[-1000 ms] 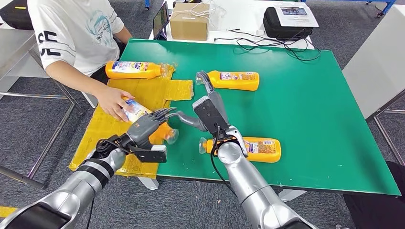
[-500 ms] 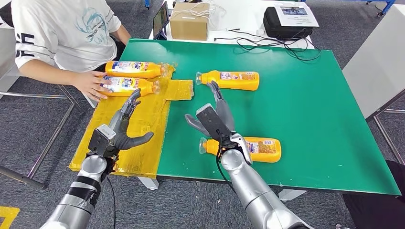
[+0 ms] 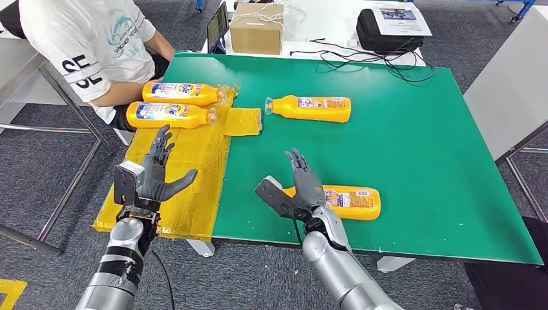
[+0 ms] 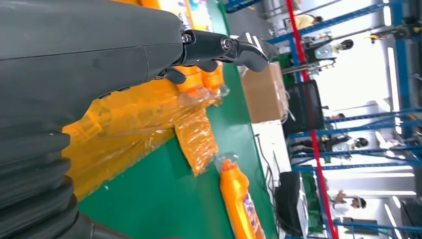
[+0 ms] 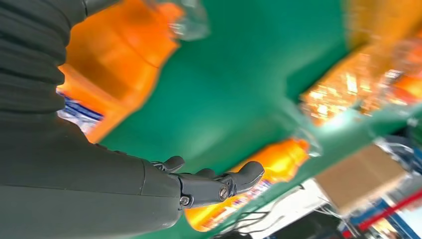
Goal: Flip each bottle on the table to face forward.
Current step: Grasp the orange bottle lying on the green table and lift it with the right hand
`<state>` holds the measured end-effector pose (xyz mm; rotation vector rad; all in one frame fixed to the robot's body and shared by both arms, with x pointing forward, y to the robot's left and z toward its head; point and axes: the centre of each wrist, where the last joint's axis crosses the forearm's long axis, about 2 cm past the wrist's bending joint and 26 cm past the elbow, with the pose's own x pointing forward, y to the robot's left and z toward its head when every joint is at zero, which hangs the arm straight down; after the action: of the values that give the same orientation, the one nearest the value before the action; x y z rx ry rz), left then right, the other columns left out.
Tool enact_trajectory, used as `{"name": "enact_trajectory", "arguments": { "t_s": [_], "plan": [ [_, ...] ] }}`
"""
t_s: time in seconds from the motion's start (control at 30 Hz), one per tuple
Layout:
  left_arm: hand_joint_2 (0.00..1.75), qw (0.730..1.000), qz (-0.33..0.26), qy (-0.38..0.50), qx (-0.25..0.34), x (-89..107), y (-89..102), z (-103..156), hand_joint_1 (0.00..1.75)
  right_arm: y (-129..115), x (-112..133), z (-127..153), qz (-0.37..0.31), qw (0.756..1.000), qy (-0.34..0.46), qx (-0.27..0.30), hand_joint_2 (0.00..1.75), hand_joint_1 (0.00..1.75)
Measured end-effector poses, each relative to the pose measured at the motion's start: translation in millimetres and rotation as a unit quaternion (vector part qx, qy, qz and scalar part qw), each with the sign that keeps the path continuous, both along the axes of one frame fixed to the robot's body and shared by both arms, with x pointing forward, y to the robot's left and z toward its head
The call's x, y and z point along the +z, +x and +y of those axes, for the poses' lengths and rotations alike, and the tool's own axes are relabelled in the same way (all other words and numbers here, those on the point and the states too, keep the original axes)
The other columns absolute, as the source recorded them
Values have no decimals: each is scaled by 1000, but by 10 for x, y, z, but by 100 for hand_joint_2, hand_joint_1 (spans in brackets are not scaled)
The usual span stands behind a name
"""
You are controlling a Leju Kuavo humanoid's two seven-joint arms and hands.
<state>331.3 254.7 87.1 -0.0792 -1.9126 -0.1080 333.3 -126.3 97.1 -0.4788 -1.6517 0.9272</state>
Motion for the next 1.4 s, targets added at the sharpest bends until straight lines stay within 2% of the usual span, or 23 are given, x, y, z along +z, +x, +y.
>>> {"name": "enact_trajectory", "arguments": {
  "t_s": [0.27,0.53,1.1,1.4],
  "plan": [
    [175,1000,19,-2,8,-34,22,-33,0,-35,-143,-189,26,997,-71,-9,175,0],
    [175,1000,25,-6,14,-55,21,-9,0,-30,-201,-324,25,988,-146,-41,175,0],
    [175,999,37,-13,26,-100,3,68,0,-49,-286,-501,34,974,-216,-58,175,0],
    [175,998,47,-13,38,-154,-15,130,0,-119,-289,-514,18,979,-198,-46,175,0]
  ]
}}
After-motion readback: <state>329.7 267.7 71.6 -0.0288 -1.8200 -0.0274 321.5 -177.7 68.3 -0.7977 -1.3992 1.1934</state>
